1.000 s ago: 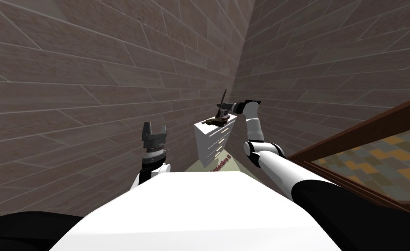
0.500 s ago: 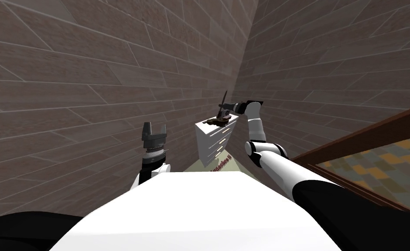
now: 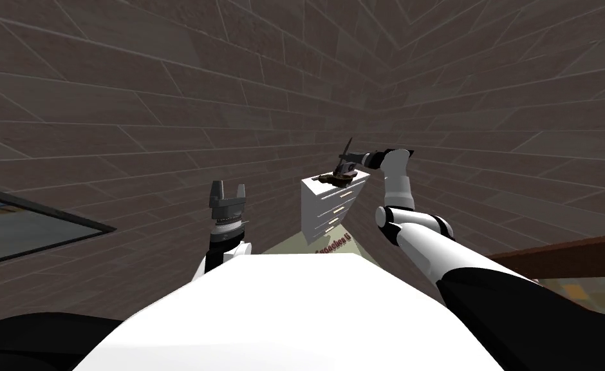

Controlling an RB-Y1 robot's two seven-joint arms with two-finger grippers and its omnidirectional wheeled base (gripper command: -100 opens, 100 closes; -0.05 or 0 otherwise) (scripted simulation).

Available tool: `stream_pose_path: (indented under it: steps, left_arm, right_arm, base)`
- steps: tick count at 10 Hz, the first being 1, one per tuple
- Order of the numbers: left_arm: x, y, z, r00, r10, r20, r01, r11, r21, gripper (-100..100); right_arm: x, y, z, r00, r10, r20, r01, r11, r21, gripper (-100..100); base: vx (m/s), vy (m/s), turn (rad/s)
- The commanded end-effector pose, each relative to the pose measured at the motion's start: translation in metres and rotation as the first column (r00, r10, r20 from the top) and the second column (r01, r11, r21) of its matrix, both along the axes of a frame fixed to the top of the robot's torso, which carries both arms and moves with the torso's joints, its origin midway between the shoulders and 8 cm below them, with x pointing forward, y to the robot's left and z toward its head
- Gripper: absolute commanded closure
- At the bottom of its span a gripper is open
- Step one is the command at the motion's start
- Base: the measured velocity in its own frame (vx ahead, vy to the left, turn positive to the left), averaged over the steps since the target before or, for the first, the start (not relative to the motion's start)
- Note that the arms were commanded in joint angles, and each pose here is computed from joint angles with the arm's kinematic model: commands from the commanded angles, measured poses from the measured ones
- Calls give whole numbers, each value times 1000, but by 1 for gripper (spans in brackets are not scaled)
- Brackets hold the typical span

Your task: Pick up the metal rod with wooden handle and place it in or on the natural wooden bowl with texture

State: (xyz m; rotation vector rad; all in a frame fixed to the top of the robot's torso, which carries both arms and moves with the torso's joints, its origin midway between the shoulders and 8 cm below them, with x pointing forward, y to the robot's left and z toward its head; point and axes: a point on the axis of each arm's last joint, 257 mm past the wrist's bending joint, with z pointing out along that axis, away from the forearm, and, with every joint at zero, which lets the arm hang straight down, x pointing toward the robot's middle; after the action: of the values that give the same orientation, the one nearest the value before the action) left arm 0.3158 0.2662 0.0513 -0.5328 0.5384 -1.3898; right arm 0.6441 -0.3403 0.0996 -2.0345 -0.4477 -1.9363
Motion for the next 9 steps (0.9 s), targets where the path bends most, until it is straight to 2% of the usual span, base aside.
stream_pose_path:
  steps: [1, 2, 3, 4, 5, 6, 7, 8, 9]
  left_arm:
    - [0, 0, 0, 1000, 0, 0, 0, 1000, 0, 0]
    - [0, 0, 0, 1000, 0, 0, 0, 1000, 0, 0]
    - [0, 0, 0, 1000, 0, 0, 0, 1000, 0, 0]
    - [0, 0, 0, 1000, 0, 0, 0, 1000, 0, 0]
    - [0, 0, 0, 1000, 0, 0, 0, 1000, 0, 0]
    - [0, 0, 0, 1000, 0, 0, 0, 1000, 0, 0]
    - [0, 0, 0, 1000, 0, 0, 0, 1000, 0, 0]
    - [0, 0, 0, 1000, 0, 0, 0, 1000, 0, 0]
    - [0, 0, 0, 1000, 0, 0, 0, 1000, 0, 0]
  right_arm:
    - [-4, -44, 6, 998, -62, 3, 62, 998, 1, -100]
    - [-6, -60, 8, 996, -87, -3, 87, 996, -10, -100]
    - [-14, -89, 16, 992, -123, 14, 123, 992, -8, -100]
    - [-16, -106, 13, 989, -148, -3, 148, 989, -10, -100]
    - [-25, -134, 20, 983, -182, 13, 182, 983, -5, -100]
    - [-29, -150, 20, 978, -207, 1, 207, 978, -9, -100]
    - [-30, -156, 19, 977, -215, -3, 215, 977, -10, -100]
    - [-43, -184, 30, 968, -250, 19, 250, 968, -8, -100]
    - [-47, -197, 30, 963, -269, 9, 269, 963, -10, -100]
  base:
    - [-89, 26, 443]
    - [-75, 17, 255]
    - [-86, 29, 358]
    - [-77, 25, 257]
    - [-93, 36, 300]
    - [-75, 38, 265]
    - [-27, 19, 76]
    - [-58, 47, 375]
    - [-60, 31, 293]
